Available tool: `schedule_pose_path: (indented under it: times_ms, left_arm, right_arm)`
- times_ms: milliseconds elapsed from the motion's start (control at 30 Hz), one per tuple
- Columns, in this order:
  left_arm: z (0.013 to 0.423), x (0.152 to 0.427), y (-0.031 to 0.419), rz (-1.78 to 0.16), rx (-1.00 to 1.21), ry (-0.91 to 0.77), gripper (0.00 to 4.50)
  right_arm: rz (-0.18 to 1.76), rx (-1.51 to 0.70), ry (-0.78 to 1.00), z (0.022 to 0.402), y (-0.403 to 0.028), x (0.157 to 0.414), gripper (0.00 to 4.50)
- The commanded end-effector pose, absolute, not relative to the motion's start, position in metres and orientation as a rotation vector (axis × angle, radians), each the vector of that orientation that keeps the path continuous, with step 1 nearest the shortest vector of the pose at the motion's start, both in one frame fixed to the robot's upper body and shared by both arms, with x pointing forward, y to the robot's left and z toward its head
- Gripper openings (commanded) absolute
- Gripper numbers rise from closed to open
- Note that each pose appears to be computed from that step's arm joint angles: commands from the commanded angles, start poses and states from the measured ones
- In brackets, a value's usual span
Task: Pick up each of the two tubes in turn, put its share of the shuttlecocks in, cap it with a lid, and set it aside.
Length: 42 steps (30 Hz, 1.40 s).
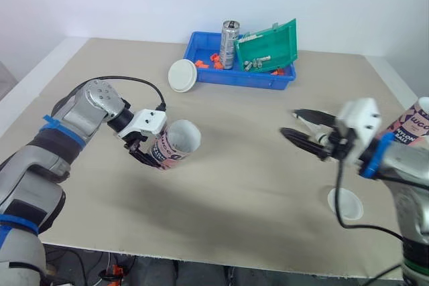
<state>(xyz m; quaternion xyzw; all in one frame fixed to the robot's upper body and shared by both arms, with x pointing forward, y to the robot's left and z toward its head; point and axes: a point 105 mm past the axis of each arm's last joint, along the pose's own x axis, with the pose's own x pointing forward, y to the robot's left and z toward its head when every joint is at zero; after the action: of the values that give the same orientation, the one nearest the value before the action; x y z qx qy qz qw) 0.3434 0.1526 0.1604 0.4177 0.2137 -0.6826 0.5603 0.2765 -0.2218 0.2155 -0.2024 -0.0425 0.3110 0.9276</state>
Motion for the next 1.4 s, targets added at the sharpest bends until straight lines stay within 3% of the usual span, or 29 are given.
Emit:
schedule_pose_path:
  times_ms: [33, 233, 433, 1067, 1167, 1300, 1400]
  left_arm:
    - [0.158, 0.342, 0.159, -1.600, 0.988, 0.531, 3.37]
    - [0.159, 0.343, 0.154, -1.608, 0.987, 0.516, 3.37]
    - [0.159, 0.343, 0.151, -1.613, 0.987, 0.506, 3.37]
    - [0.159, 0.342, 0.152, -1.605, 0.980, 0.496, 3.37]
    - [0.159, 0.342, 0.152, -1.604, 0.981, 0.493, 3.37]
    - [0.159, 0.341, 0.151, -1.604, 0.981, 0.492, 3.37]
    - [0.158, 0.341, 0.152, -1.603, 0.982, 0.493, 3.37]
  right_arm:
    - [0.494, -0.442, -0.045, 0.215, -0.258, 0.258, 2.70]
    - [0.379, -0.409, 0.074, 0.186, -0.291, 0.252, 2.70]
    - [0.279, -0.372, 0.163, 0.147, -0.314, 0.273, 2.70]
    - [0.250, -0.310, 0.151, 0.127, -0.313, 0.327, 2.70]
    - [0.241, -0.308, 0.132, 0.129, -0.313, 0.331, 1.93]
    - [0.247, -0.323, 0.103, 0.140, -0.312, 0.326, 0.22]
    - [0.278, -0.377, 0.058, 0.161, -0.306, 0.317, 0.05]
